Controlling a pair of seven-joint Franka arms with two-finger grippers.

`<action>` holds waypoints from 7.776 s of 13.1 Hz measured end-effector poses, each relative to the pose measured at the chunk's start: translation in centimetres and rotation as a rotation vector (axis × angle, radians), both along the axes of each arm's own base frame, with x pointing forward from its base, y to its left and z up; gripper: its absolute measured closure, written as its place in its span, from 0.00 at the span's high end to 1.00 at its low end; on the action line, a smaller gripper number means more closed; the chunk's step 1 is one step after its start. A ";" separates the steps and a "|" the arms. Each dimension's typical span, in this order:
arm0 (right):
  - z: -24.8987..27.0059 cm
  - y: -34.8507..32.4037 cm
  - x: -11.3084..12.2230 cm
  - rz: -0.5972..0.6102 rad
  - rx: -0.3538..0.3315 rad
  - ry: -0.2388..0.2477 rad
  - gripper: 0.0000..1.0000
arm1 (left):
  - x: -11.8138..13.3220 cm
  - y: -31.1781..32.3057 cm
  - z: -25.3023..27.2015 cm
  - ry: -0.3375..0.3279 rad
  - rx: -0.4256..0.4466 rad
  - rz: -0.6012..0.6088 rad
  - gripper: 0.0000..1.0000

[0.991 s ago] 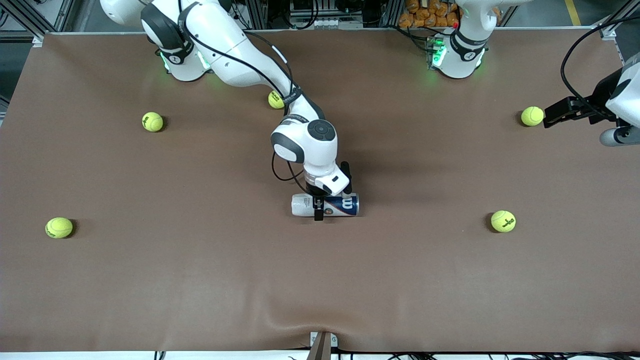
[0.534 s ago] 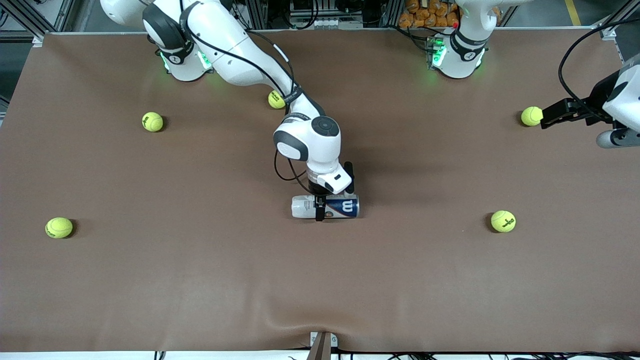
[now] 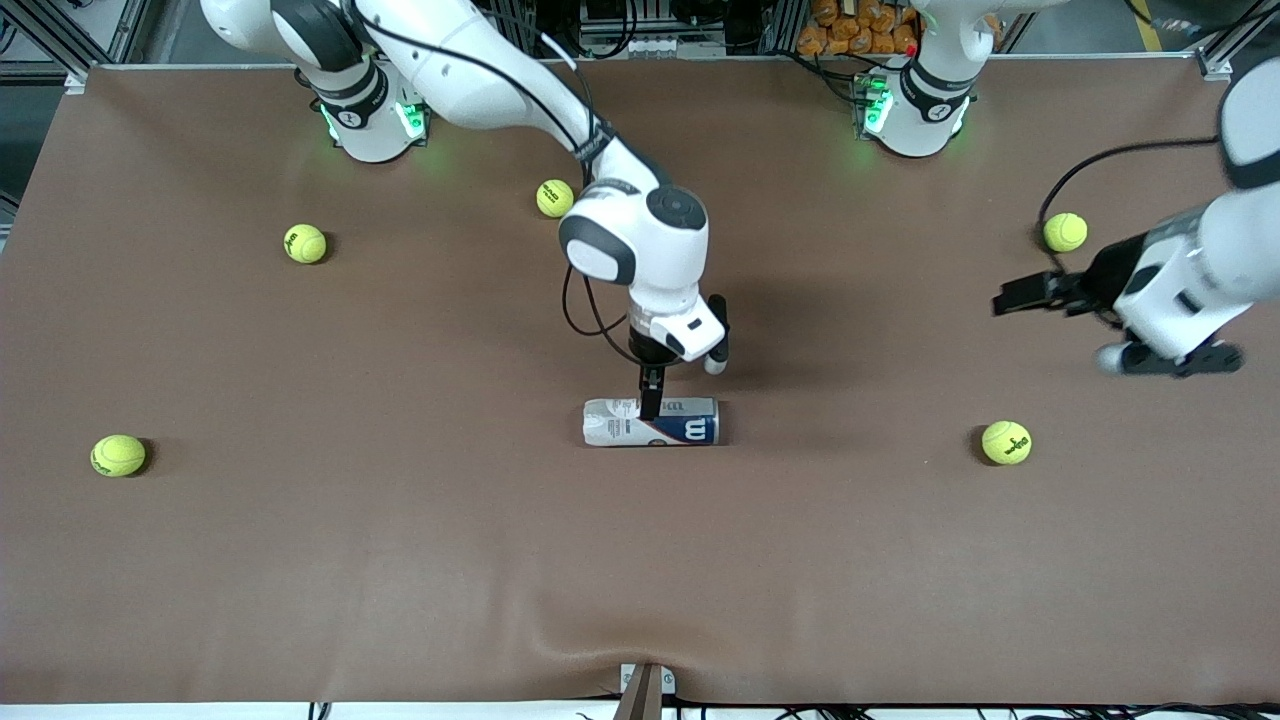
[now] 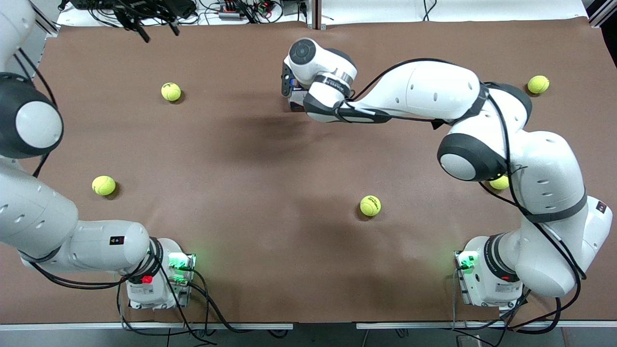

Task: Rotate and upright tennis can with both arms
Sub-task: 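Lower the can on its side and open the right gripper, then withdraw the right gripper while the left gripper reaches toward the can, then close the left gripper around the can's end, then lift the can with the left gripper and rotate it upright, then lower the upright can onto the table and open the left gripper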

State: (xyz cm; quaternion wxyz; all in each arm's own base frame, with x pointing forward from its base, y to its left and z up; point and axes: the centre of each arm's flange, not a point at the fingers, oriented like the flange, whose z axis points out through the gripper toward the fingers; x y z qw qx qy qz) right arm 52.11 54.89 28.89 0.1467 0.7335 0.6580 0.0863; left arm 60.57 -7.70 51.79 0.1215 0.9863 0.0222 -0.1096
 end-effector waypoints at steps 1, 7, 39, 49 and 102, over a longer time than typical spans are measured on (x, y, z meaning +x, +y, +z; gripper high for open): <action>1.7 -0.3 0.0 -0.028 0.012 0.013 1.00 | 0.7 -0.4 -1.6 0.015 -0.037 0.011 1.00; 13.0 -12.1 7.7 -0.283 0.046 -0.004 1.00 | 3.6 -3.8 -9.0 0.060 -0.177 0.055 1.00; 33.2 -57.2 6.2 -1.476 0.273 0.176 1.00 | 0.0 -12.8 -35.9 0.088 -0.994 0.417 1.00; 33.5 -58.4 5.9 -1.503 0.309 0.197 1.00 | -1.9 -15.9 -40.5 -0.016 -1.093 0.406 0.96; 34.3 -59.2 5.9 -1.512 0.363 0.208 1.00 | -9.2 -43.8 -15.5 -0.294 0.184 -0.315 0.11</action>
